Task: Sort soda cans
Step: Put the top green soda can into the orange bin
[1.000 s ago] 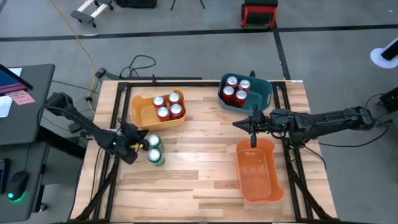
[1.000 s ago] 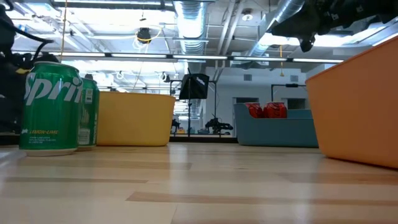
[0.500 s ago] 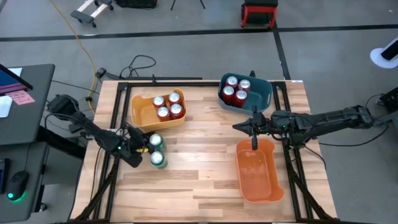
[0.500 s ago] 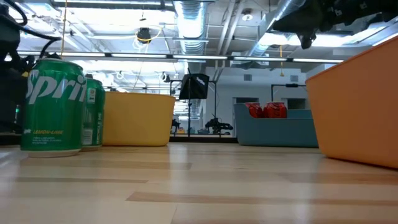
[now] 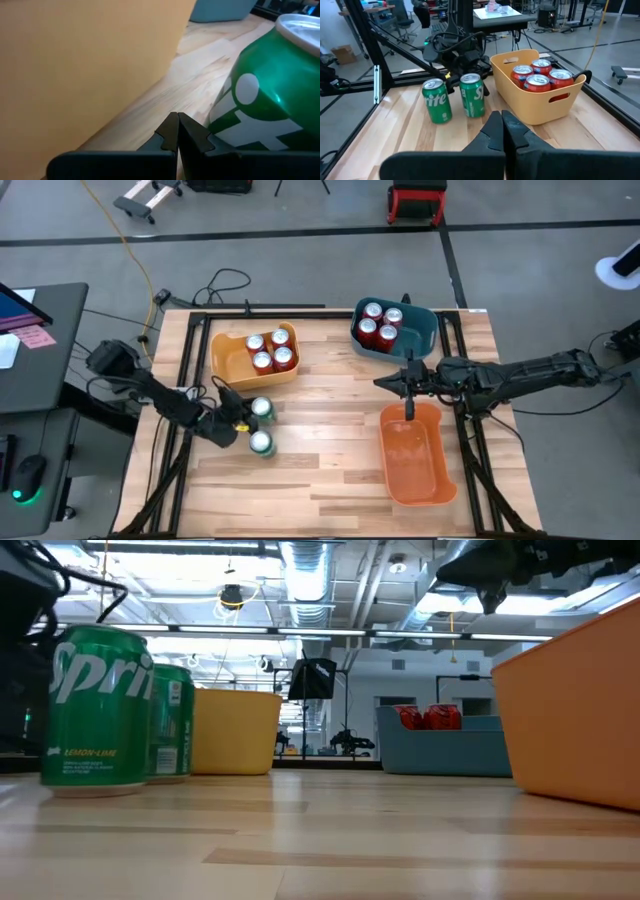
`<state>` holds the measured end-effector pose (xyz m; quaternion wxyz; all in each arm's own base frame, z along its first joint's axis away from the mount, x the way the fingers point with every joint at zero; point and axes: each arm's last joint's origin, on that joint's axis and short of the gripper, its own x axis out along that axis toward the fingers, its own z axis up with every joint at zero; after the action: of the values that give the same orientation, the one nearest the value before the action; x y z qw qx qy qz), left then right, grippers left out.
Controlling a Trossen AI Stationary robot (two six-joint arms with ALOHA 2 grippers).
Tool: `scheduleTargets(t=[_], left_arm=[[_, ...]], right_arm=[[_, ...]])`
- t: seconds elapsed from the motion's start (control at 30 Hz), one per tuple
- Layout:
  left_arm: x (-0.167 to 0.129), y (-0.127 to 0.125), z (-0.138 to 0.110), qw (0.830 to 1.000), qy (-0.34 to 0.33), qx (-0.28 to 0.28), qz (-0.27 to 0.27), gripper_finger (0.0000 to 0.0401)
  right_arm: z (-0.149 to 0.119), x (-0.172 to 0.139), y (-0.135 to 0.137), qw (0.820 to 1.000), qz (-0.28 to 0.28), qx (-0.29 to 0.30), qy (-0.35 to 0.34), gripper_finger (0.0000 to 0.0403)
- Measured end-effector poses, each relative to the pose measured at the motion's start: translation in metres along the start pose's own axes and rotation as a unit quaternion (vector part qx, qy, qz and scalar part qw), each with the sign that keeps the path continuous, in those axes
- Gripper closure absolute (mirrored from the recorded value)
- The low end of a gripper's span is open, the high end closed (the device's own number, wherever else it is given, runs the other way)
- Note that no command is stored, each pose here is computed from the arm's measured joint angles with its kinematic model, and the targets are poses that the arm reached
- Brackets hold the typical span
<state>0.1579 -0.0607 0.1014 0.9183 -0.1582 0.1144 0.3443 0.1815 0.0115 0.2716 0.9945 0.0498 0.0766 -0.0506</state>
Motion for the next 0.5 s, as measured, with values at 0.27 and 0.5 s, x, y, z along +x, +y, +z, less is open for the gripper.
scheduleTargets(t=[0.27, 0.5], left_arm=[[0.027, -0.014, 0.006, 0.999, 0.015, 0.031, -0.021, 0.0401], [0.057, -0.035, 0.014, 0.996, 0.034, 0.081, -0.023, 0.0401]], right_arm=[[0.001, 0.000, 0.000, 1.000, 0.001, 0.005, -0.004, 0.0400], [-0.003, 0.007, -0.001, 1.000, -0.005, 0.009, 0.006, 0.0400]])
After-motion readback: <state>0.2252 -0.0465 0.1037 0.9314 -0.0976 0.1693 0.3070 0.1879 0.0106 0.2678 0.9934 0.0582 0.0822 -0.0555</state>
